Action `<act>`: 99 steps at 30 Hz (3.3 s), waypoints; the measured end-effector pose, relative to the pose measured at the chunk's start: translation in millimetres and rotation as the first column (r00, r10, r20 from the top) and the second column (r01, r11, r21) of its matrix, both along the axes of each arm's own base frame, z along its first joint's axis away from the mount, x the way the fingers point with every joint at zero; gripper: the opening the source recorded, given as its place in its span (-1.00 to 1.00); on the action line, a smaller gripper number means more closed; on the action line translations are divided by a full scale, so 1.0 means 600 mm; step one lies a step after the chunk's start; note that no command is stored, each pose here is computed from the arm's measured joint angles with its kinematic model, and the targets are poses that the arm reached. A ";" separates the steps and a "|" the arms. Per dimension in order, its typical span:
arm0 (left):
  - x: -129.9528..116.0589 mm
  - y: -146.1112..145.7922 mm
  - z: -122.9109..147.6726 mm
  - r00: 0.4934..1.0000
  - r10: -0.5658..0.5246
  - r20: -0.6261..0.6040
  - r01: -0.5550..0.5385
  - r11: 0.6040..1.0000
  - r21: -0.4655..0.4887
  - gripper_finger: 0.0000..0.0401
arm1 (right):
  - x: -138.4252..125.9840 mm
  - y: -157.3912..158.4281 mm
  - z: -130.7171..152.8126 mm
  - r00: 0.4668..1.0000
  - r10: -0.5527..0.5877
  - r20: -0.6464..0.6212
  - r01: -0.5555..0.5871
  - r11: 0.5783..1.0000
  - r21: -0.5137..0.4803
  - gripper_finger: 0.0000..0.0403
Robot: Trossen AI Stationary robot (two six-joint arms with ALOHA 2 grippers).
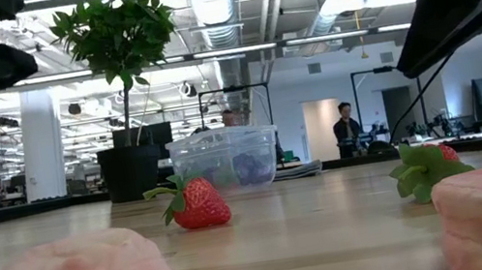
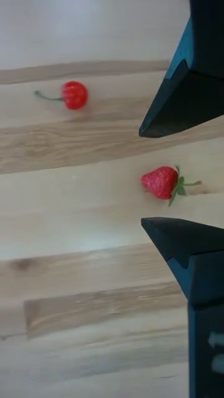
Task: Pick and placing Produce into tupperware
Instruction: Put the red strawberry into the transparent bin
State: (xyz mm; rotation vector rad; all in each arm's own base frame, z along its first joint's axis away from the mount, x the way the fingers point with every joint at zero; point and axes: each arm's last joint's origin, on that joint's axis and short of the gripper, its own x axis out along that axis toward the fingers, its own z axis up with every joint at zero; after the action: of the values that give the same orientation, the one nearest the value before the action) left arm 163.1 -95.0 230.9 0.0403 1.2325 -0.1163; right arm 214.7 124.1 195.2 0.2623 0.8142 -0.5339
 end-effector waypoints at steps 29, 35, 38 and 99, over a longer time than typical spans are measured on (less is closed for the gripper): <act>0.026 -0.024 -0.107 0.961 -0.080 -0.263 0.110 0.988 0.104 0.06 | 0.002 0.001 0.001 1.000 -0.001 0.011 0.000 1.000 0.008 -0.13; 0.025 -0.023 -0.114 0.964 -0.067 -0.257 0.094 0.991 0.095 0.06 | 0.002 0.001 0.001 1.000 -0.001 0.012 0.001 1.000 0.009 -0.13; 0.019 -0.021 -0.127 0.960 -0.048 -0.275 0.066 0.996 0.057 0.06 | 0.003 0.002 0.001 1.000 -0.001 0.020 0.001 1.000 0.014 -0.13; 0.071 0.039 -0.031 0.963 0.204 0.176 -0.218 0.974 0.066 -0.27 | 0.005 0.003 0.002 1.000 0.018 0.024 -0.018 1.000 0.009 -0.13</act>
State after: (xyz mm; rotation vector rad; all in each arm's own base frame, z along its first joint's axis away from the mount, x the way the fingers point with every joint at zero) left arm 205.6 -71.5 212.1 -0.0081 1.0655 0.1237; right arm 217.4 126.0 196.5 0.2695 0.7955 -0.5090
